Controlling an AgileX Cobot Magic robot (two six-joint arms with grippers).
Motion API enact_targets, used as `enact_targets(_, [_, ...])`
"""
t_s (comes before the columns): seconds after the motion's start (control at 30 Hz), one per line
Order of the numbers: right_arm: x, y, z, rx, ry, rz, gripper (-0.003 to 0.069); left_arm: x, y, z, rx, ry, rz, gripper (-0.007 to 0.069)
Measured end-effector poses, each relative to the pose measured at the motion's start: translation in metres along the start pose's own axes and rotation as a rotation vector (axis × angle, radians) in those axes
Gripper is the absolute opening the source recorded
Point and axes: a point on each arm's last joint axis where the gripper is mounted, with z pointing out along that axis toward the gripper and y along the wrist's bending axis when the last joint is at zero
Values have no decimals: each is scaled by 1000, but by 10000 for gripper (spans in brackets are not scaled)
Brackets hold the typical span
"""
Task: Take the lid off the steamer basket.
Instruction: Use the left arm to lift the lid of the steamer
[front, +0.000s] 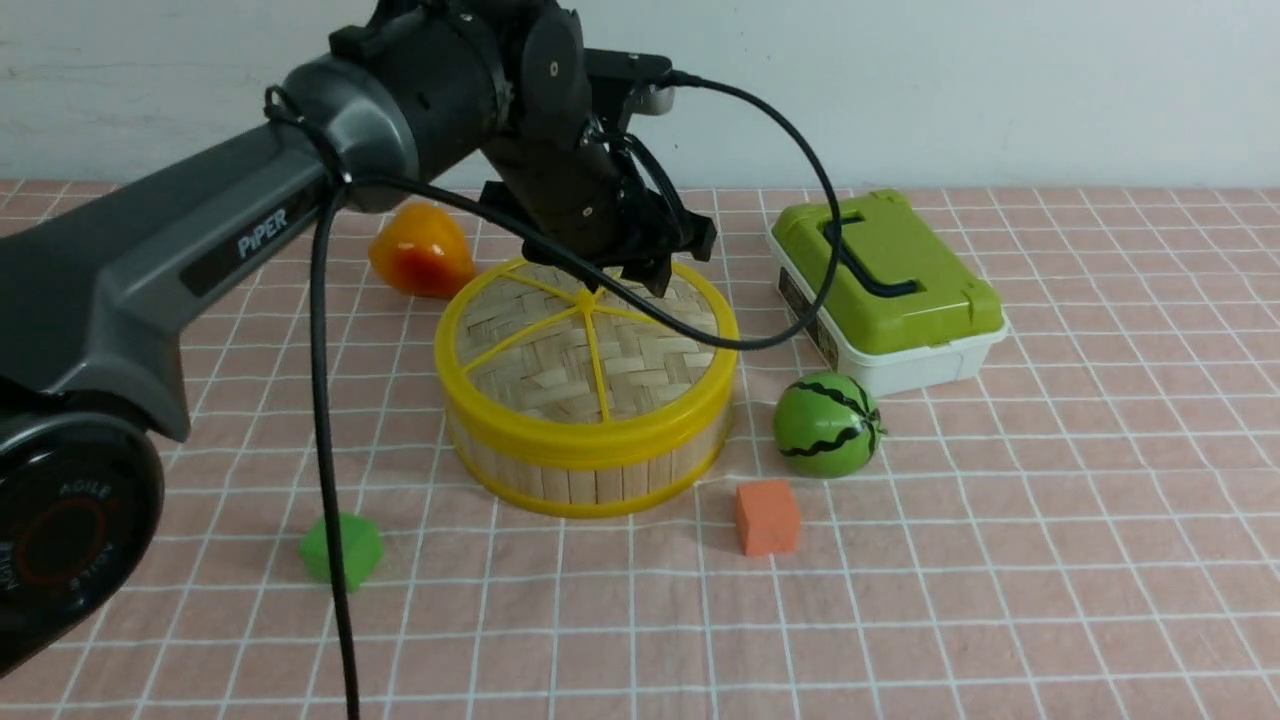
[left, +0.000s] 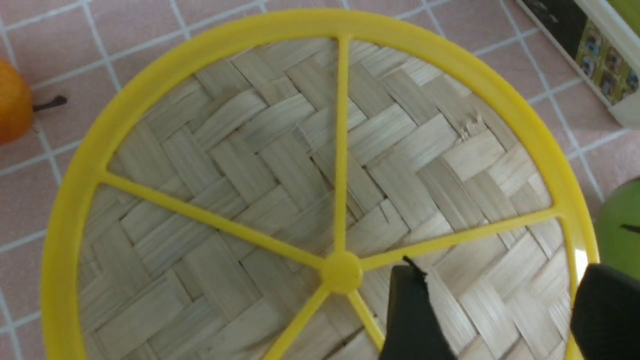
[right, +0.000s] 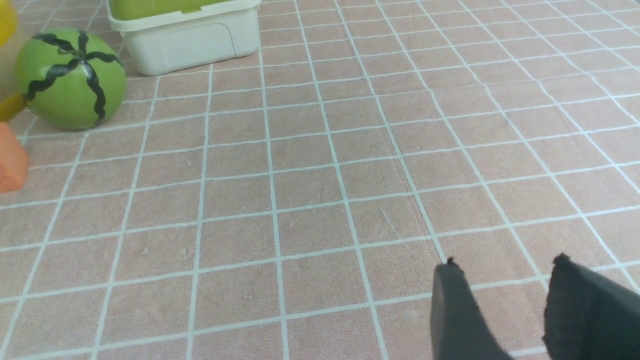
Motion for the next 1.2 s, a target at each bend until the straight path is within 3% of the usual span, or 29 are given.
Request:
enact_targets(0.57, [0, 0, 0, 0, 0, 0, 242, 10, 12, 29, -119, 52, 63, 335])
enact_targets(0.73, [0, 0, 0, 0, 0, 0, 242, 11, 13, 33, -132, 56, 24, 238])
enact_targets(0.83, [0, 0, 0, 0, 0, 0, 242, 11, 13, 33, -134, 49, -12, 115])
enact_targets(0.87, [0, 0, 0, 0, 0, 0, 242, 11, 13, 33, -135, 49, -12, 106])
enact_targets(1.07, [0, 0, 0, 0, 0, 0, 242, 10, 13, 29, -137, 44, -21, 103])
enact_targets(1.2, [0, 0, 0, 0, 0, 0, 242, -2, 12, -11, -128, -2, -35, 103])
